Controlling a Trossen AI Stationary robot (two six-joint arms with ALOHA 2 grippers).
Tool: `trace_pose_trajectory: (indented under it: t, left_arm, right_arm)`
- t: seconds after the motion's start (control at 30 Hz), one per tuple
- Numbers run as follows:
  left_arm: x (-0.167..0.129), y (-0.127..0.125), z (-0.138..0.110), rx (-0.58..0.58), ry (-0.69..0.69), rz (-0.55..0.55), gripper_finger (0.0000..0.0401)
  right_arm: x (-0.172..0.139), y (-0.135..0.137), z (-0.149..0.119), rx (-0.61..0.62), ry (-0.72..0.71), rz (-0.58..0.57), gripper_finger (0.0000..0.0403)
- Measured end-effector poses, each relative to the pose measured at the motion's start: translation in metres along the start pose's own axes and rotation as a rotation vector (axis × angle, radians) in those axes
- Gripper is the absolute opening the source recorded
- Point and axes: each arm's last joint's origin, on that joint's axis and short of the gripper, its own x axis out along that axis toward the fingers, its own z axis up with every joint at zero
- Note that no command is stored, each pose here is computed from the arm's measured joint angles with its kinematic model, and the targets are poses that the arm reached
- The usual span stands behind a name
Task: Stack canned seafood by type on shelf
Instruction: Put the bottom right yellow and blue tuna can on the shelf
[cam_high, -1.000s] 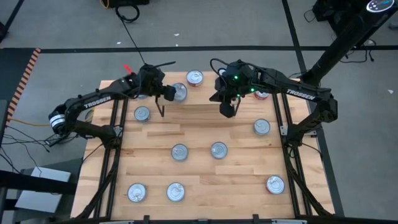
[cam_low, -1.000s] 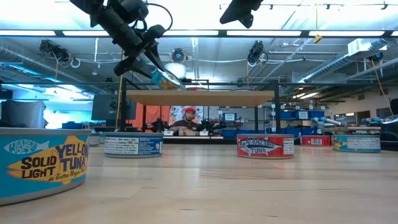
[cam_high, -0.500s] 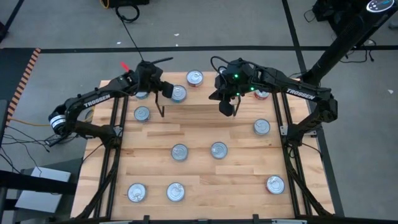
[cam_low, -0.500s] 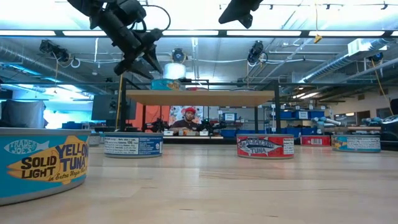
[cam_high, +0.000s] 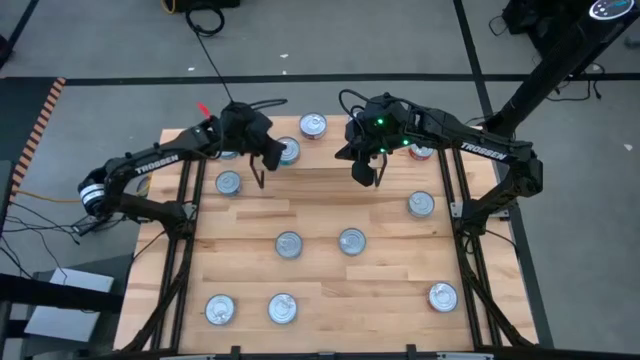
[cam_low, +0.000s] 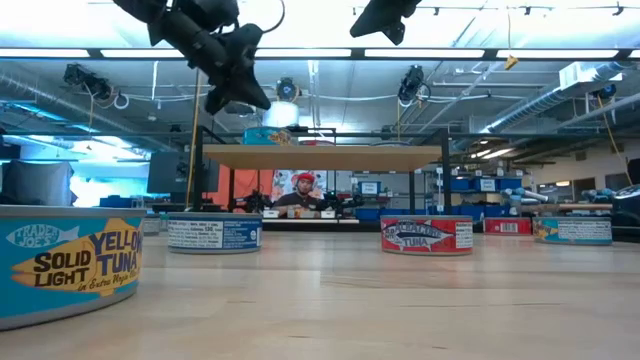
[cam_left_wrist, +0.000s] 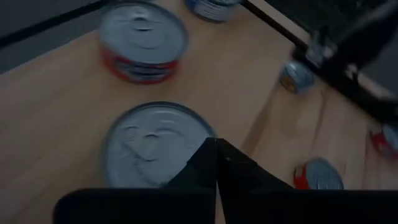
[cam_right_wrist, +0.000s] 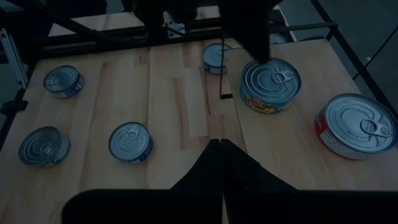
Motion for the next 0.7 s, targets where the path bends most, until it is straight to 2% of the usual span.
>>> trace_pose_trajectory:
  t: [0.2, 0.27, 0.6, 0.7]
  left_arm:
    - [0.004, -0.023, -0.006, 0.217, 0.013, -0.072, 0.0005]
    - [0.007, -0.030, -0.007, 0.260, 0.005, -0.061, 0.0003]
    - [0.033, -0.054, -0.025, 0.498, 0.046, 0.230, 0.0002]
    - [0.036, -0.057, -0.027, 0.519, 0.042, 0.263, 0.0002]
  right_arm:
    - [0.000, 0.000, 0.000, -0.010, 0.000, 0.000, 0.0003]
    - [0.000, -0.001, 0.000, -0.012, -0.001, -0.003, 0.0003]
    - [-0.001, -0.006, 0.000, -0.004, -0.001, -0.015, 0.0003]
    - [-0.001, -0.006, -0.001, -0.004, 0.000, -0.015, 0.0003]
